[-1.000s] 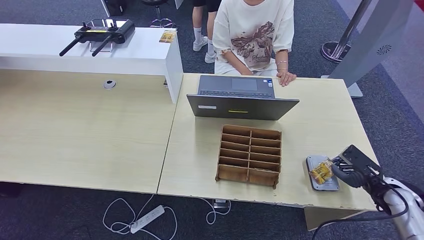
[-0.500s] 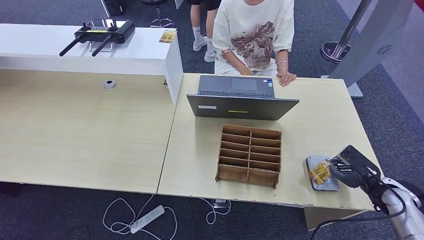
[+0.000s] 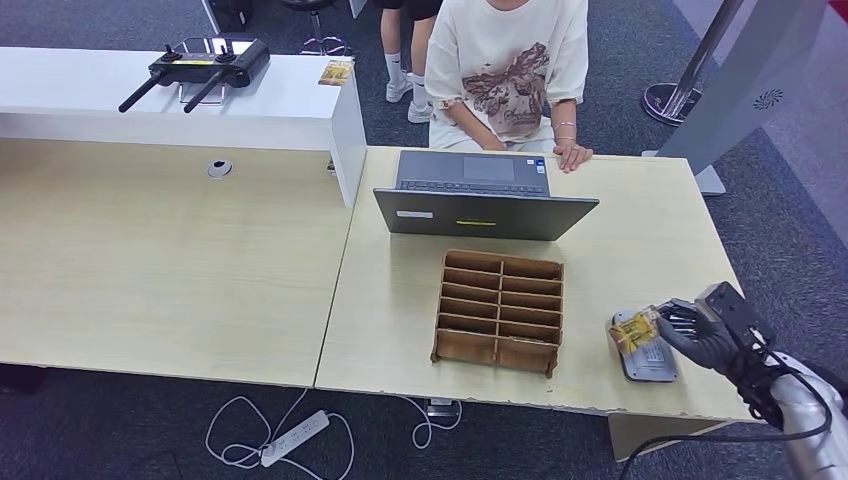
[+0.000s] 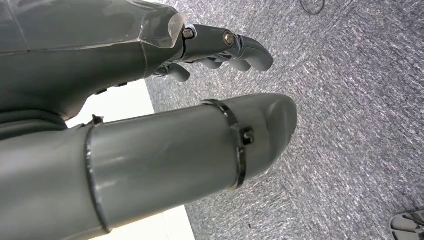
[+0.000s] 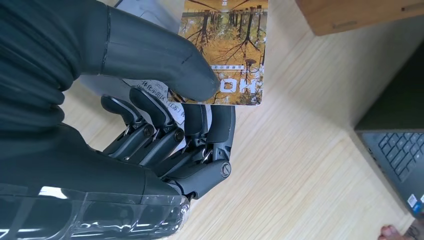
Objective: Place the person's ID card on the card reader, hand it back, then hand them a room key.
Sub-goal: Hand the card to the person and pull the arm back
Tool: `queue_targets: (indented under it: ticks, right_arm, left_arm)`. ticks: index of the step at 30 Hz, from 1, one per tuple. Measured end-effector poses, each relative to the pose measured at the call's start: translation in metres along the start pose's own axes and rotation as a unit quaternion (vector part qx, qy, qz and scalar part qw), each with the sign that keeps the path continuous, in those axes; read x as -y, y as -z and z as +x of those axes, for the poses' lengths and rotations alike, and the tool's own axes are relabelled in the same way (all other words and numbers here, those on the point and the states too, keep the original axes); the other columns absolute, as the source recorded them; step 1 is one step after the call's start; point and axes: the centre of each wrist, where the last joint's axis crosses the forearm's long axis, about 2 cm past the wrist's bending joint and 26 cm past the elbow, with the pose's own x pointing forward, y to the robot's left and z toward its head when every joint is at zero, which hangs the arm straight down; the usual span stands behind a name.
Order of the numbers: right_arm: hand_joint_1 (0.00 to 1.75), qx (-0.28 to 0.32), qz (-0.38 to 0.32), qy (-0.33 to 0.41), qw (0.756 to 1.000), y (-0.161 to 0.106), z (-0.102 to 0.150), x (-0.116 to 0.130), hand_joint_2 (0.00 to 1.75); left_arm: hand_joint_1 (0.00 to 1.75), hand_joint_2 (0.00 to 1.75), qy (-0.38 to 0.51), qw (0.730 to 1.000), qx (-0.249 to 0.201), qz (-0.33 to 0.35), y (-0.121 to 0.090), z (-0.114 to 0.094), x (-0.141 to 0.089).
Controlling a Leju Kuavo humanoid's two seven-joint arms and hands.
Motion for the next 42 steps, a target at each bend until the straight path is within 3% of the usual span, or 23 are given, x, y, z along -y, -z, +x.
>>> queue_targets:
  ticks: [11,16,23,34,42]
  right_arm:
    - [1.75,0.055,0.003,0.039,0.998,0.001,0.009,0.004,1.75]
    - [1.75,0.091,-0.031,0.043,0.994,0.010,0.027,0.009,1.75]
    - [1.75,0.160,-0.081,0.042,0.983,0.030,0.078,0.025,1.75]
    - [1.75,0.263,-0.095,0.020,0.960,0.053,0.172,0.056,1.75]
    - [1.75,0.286,-0.104,-0.027,0.952,0.068,0.233,0.065,1.75]
  left_arm:
    - [0.00,0.00,0.004,1.000,0.002,0.000,0.000,0.000,0.000]
    - [0.00,0.00,0.003,1.000,0.003,0.001,0.000,0.000,0.000]
    - [0.00,0.00,0.009,1.000,0.007,0.002,0.000,0.002,0.000]
    - [0.00,0.00,0.013,1.000,0.015,0.002,0.000,0.009,-0.001]
    - [0.00,0.00,0.008,1.000,0.016,0.001,0.000,0.010,-0.001]
